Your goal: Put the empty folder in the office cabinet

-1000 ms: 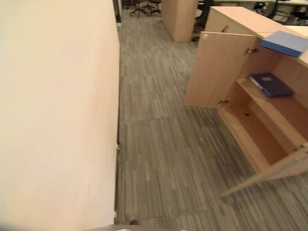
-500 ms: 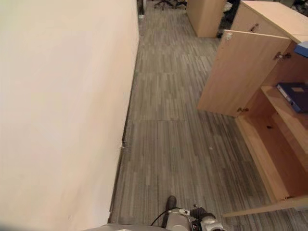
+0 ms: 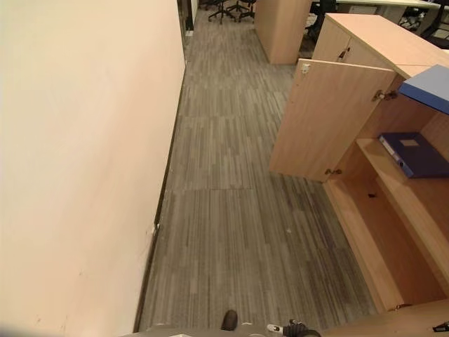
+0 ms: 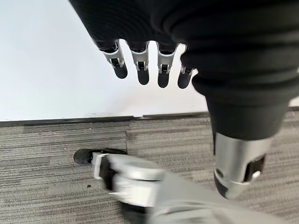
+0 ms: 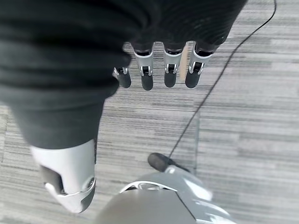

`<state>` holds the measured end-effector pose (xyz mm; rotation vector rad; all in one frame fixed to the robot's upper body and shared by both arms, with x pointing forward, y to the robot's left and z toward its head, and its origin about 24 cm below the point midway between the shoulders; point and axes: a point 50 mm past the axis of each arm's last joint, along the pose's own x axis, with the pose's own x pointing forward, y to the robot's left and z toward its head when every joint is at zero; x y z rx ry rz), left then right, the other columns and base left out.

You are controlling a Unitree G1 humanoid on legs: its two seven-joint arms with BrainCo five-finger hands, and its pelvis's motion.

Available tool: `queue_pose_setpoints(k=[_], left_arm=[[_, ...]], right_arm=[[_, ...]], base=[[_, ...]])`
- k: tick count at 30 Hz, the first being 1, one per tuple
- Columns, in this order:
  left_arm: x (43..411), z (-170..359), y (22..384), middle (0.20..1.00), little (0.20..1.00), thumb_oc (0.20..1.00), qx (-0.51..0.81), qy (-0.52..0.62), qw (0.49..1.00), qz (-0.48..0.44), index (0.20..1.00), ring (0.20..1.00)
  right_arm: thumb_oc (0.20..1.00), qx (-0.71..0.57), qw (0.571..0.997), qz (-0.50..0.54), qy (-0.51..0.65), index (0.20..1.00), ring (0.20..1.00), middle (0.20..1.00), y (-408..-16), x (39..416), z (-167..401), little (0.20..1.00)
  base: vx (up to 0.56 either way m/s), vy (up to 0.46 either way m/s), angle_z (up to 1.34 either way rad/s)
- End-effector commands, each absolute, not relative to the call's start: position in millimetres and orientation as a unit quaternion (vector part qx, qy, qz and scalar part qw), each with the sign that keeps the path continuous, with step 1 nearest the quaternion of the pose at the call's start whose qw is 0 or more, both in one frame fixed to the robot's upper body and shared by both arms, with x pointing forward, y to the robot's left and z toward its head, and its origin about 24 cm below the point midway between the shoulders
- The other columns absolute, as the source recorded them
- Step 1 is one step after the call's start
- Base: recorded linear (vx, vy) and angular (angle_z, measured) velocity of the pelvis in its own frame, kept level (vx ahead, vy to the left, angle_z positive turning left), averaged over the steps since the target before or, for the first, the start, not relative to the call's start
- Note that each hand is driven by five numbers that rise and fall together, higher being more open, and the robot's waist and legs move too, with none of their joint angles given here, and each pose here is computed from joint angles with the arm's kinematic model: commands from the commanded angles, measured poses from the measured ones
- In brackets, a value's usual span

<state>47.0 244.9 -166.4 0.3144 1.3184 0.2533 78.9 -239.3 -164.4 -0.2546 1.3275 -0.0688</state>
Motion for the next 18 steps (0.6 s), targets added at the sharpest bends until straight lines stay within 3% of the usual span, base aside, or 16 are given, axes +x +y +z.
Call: queue_pose_setpoints(k=[1,12,18], left_arm=[[66,-160,254,1.000,1.000,1.000,0.164,0.576,0.793,0.114,1.000,1.000],[51,-166,245,1.000,1.000,1.000,0.142,0.599,0.780,0.110,1.000,1.000],[38,-168,244,1.000,1.000,1.000,0.131,0.617,0.767,0.115,1.000,1.000]], right_arm=[[1.000,-0.134,0.770,-0.050,0.621,1.000,1.000,1.000,-256,80,-160,1.000],[1.000,-0.139,0.748,-0.060,0.647,1.000,1.000,1.000,-263,57,-162,1.000],[1.000,-0.140,0.733,-0.055,0.664,1.000,1.000,1.000,-265,44,-163,1.000]], base=[[0.24,-0.091,-0.11],[0.23,0.039,-0.16],[0.38,0.214,-0.72]])
